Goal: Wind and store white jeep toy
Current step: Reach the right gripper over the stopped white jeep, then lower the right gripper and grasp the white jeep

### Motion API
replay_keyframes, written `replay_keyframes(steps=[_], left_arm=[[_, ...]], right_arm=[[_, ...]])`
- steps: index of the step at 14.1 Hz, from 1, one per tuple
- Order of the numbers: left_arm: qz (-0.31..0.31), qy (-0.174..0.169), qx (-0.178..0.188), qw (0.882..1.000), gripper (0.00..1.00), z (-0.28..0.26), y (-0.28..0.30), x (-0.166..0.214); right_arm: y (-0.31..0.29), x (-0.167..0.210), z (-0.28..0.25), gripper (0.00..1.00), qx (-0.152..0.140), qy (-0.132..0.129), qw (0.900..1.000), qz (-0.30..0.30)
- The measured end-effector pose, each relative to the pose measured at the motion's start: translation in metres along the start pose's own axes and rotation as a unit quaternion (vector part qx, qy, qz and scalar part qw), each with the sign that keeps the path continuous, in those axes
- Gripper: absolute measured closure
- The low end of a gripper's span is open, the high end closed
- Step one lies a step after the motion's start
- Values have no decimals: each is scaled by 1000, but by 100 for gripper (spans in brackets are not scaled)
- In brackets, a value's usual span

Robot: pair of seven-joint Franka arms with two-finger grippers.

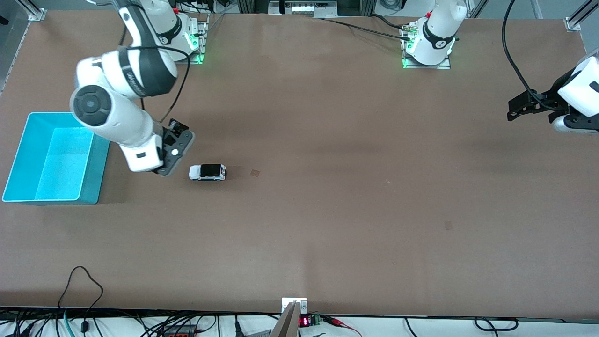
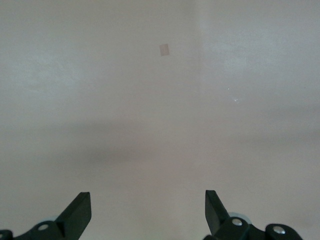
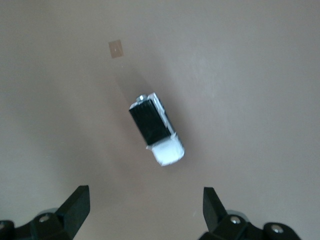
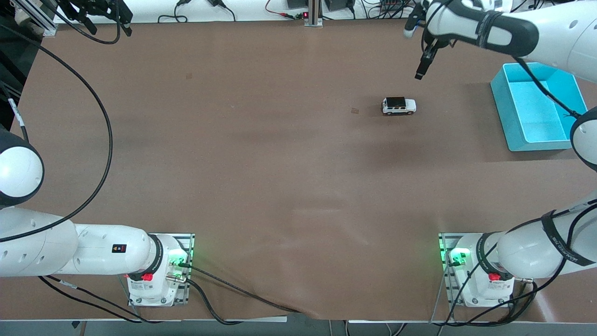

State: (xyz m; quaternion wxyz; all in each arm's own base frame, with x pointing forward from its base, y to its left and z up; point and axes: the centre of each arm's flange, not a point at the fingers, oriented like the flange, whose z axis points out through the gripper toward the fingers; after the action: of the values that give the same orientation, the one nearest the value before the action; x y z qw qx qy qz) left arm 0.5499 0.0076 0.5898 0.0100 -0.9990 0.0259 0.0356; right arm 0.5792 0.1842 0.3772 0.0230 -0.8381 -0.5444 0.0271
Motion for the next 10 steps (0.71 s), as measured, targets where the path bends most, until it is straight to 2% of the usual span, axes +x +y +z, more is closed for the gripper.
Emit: replay_keyframes(steps=[6, 10], left_arm=[[1, -5, 0, 1000, 0, 0, 1, -1], [1, -6, 0, 1000, 0, 1, 1, -1]], right_arm=[[-37, 11, 85, 0, -46, 37, 994, -95], [-28, 7, 135, 0, -58, 48, 991, -110]])
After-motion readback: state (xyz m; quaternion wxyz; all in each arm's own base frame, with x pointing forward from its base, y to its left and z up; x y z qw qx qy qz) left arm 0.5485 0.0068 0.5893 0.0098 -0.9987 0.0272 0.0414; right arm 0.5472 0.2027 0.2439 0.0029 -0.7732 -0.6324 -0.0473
